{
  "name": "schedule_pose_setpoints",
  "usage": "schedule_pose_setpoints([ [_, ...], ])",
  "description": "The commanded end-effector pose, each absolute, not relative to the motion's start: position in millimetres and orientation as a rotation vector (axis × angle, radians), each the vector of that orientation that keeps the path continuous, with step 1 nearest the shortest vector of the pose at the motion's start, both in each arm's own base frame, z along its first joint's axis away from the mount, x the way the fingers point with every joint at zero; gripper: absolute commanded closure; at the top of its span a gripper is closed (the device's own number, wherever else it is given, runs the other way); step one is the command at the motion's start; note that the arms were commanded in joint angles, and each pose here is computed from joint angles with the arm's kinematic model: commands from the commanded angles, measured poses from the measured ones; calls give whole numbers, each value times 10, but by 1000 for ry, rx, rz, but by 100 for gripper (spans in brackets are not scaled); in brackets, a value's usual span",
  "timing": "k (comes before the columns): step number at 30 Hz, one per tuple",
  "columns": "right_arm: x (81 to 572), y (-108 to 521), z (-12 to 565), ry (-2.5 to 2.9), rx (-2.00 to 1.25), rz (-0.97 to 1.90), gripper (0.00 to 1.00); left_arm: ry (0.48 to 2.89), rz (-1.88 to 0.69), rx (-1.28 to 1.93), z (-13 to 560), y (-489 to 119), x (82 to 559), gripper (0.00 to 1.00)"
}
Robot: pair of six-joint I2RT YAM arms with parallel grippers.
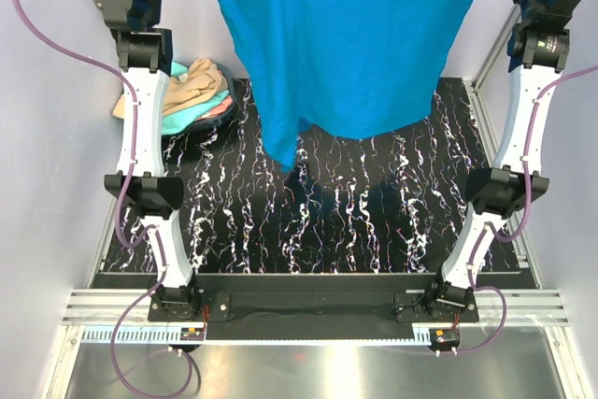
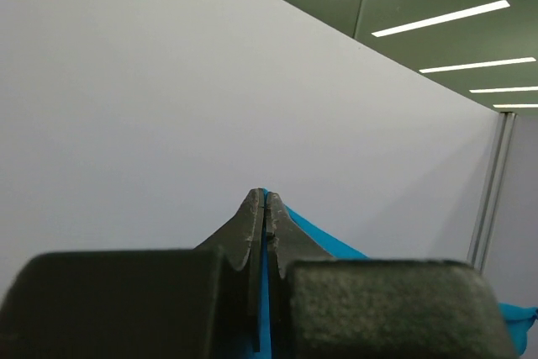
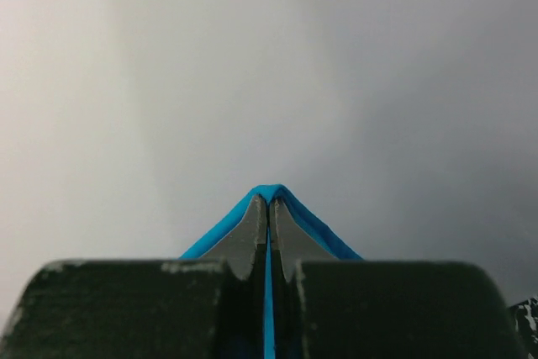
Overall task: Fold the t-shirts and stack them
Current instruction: Flatten the tshirt out
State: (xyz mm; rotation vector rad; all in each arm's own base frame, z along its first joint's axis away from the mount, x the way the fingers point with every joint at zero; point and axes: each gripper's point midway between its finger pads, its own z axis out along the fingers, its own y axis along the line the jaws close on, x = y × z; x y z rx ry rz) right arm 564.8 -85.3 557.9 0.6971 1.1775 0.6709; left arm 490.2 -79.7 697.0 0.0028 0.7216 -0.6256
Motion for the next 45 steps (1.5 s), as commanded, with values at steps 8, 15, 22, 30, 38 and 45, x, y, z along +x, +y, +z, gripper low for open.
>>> schedule_pose_setpoints([
  [8, 5473, -949, 5986, 1050, 671, 696, 100, 501, -622, -84, 7422, -265, 4488, 100],
  [15, 5221, -967, 5364, 1295, 755, 549, 100, 733, -803, 52, 7073, -618, 4517, 100],
  [22, 4433, -759, 3666, 1722, 886, 406, 100, 1301, -919, 107, 5226, -1160, 4296, 100],
  [30, 3031, 11, 1590, 2323, 977, 230, 100, 1958, -709, -236, 2726, -947, 3364, 100],
  [38, 2060, 347, 631, 2768, 1254, 240, 100, 2351, -611, -779, 1180, -755, 2424, 100],
  [45, 1936, 241, 589, 2820, 1221, 123, 100, 2394, -354, -992, 962, -437, 2162, 100],
])
